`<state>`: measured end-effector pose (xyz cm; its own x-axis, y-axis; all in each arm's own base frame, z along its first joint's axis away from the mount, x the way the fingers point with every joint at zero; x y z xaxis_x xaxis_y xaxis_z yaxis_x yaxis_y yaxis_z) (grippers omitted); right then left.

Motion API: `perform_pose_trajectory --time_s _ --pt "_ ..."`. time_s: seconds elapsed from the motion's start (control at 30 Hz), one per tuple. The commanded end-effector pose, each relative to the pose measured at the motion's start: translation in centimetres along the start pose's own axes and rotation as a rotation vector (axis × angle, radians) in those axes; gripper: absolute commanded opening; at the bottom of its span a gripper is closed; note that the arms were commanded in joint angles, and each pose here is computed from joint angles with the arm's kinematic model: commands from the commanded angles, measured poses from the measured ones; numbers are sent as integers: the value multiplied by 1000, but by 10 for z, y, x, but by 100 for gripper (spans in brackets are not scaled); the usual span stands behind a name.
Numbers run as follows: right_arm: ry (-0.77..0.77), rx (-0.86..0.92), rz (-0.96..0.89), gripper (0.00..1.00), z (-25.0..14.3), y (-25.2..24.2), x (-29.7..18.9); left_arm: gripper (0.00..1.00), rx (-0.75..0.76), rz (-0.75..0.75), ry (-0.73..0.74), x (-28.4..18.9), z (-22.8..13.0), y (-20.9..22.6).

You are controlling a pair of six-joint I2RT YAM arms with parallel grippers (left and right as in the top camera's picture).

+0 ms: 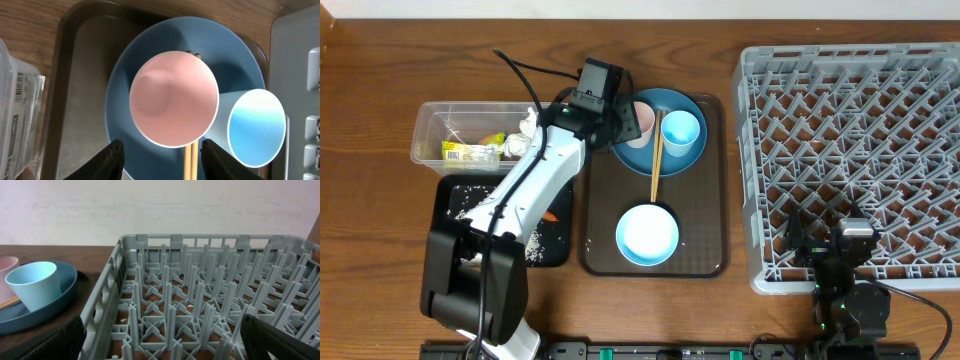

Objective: Sort waste into correct bins and load items into the dishwasher rack
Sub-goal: 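Raise the left gripper and move it over the pink cup on the blue plate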

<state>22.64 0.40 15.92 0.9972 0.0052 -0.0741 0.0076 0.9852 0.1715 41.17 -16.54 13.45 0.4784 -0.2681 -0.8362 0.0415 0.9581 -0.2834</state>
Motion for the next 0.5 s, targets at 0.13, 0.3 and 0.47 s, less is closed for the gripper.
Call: perform_pose_trajectory --time_s 0.13,0.3,0.47 --pt "6 2 5 99 -2 1 0 47 -3 49 12 13 0 8" --pt "6 2 5 99 -2 1 0 47 -12 72 39 32 -7 15" --pt "6 2 5 99 -2 1 0 38 -15 73 41 39 -7 16"
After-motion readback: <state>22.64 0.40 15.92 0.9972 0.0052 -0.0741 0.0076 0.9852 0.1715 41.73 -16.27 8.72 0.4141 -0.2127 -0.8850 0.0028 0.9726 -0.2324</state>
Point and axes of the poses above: each gripper's point midway between its finger pads, its own x axis out along the fingers, its own y axis along the line the jaws close on, z = x × y, the point moved 2 cm from there along -x, back along the fingers, and after that the axes turned 9 degrees about x, right-handed, at the moved point
